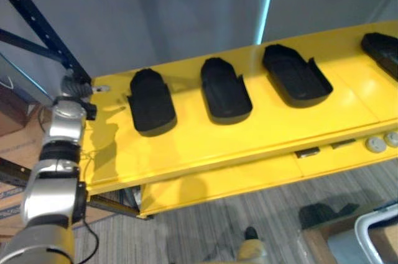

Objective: Walk over and take plastic housings, then place them on the shelf

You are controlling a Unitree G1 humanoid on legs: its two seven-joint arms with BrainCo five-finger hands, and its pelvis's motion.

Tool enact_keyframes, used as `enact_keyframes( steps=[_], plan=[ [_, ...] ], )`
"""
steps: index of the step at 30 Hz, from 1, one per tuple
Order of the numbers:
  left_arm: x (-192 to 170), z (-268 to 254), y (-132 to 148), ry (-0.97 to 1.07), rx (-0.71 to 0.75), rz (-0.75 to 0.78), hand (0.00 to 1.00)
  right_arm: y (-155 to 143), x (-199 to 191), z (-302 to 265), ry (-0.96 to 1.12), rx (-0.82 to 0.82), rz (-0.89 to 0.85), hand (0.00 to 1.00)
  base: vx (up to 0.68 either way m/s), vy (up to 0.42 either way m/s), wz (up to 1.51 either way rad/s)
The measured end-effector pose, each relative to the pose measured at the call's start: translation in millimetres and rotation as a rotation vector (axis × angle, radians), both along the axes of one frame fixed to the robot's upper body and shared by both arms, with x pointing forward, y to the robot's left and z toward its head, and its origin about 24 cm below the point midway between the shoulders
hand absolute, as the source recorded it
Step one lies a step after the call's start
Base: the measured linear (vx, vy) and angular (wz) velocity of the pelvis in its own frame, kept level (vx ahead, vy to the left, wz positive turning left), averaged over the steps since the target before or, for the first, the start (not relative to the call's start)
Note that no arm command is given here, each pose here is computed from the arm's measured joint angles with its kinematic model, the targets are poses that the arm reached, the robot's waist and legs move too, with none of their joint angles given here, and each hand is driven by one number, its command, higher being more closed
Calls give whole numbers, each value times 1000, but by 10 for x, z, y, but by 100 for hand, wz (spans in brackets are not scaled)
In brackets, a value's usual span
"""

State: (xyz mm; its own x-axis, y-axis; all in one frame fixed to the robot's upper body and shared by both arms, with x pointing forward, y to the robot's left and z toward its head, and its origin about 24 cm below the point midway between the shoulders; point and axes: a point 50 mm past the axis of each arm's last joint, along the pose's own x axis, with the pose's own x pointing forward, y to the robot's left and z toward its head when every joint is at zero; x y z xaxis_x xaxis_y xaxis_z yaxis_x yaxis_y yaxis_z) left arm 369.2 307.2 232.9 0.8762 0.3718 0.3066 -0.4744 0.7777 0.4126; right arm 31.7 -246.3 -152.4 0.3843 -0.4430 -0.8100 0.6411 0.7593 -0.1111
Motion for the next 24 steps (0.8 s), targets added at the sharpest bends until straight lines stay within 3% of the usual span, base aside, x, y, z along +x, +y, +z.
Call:
enact_keyframes(
  steps=[3, 4, 6, 13, 18, 20, 24],
  plan=[
    [-176, 642, -451, -381, -18, -261, 0, -35, 122, 26, -22, -40, -11, 0, 2, -5, 19],
    [-217, 712, -509, -421, -17, -294, 0, -35, 136, 28, -24, -42, -12, 0, 16, -14, 37],
    [-698, 1117, -872, -721, 6, -544, 0, -39, 247, 40, -44, -47, -3, 0, 41, -18, 39],
    [-1507, 1147, -894, -1046, 111, -699, 0, -5, 231, -16, 38, -42, 47, 0, 14, -17, 35],
    [-1934, 1151, -746, -1369, 249, -518, 0, 67, 249, -55, 71, -16, 80, 0, -16, -10, 22],
    [-2157, 1120, -697, -1536, 363, -340, 0, 119, 302, -70, 81, -7, 98, 0, 4, 1, 10],
    [-2361, 932, -587, -1727, 436, -12, 0, 175, 239, -107, 133, 12, 104, 0, 10, -1, 12]
  ],
)
